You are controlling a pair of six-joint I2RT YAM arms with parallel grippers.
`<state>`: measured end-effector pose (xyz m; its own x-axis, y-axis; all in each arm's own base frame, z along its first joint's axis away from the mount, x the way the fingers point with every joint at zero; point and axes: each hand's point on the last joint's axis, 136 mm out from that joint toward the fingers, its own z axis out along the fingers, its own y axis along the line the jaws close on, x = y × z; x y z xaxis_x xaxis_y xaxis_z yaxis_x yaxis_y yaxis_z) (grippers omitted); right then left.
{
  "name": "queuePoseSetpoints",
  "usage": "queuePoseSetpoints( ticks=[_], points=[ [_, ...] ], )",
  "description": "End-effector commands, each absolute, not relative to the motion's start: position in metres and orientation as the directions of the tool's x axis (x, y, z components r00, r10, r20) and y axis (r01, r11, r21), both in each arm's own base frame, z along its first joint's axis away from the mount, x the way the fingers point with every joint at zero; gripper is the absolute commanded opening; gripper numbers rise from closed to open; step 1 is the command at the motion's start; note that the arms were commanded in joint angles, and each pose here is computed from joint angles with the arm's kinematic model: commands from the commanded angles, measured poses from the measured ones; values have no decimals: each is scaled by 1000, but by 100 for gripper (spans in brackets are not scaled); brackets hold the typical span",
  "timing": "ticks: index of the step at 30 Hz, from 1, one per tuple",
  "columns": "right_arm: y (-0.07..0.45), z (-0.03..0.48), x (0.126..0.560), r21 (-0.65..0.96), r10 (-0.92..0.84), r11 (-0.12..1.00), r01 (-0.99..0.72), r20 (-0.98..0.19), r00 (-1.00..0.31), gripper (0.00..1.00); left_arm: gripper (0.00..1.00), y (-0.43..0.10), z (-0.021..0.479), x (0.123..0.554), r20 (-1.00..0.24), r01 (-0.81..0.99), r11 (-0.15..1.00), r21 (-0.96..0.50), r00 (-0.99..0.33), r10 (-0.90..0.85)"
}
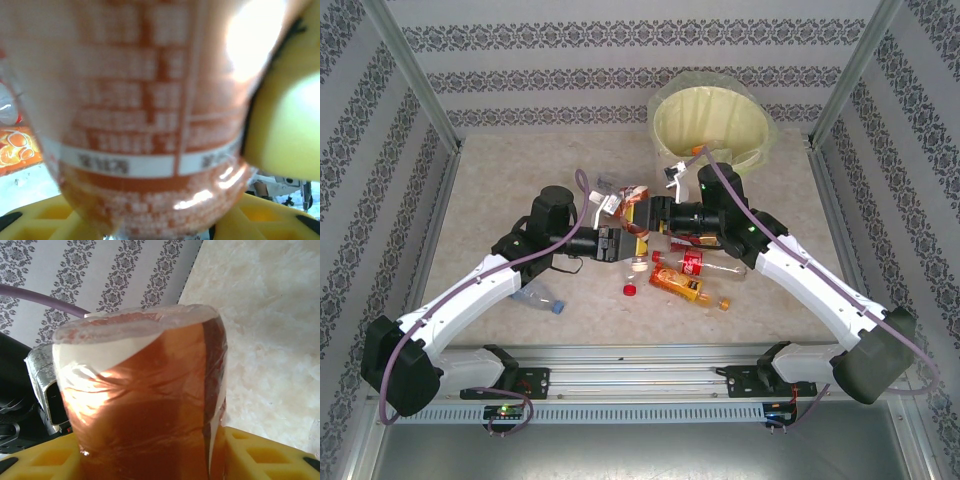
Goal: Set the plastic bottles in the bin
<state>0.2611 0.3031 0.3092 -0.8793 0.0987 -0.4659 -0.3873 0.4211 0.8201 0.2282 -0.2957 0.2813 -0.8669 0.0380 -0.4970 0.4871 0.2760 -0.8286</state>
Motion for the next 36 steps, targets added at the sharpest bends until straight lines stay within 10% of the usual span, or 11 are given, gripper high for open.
queuePoseSetpoints(
  ticks=[1, 9, 36],
  points=[
    [300, 335, 258, 789, 101, 418, -449, -532, -841, 54, 68, -300, 298, 229, -547, 533, 255, -806, -837, 23],
    [262, 351, 261, 708, 136, 547, -447, -602, -787, 53, 100, -288, 332, 234, -646, 605, 294, -740, -761, -62],
    [126, 455, 385, 328, 189, 922, -205, -845, -500, 52, 100, -237, 428, 230, -844, 730, 426, -535, -448, -295]
  ],
)
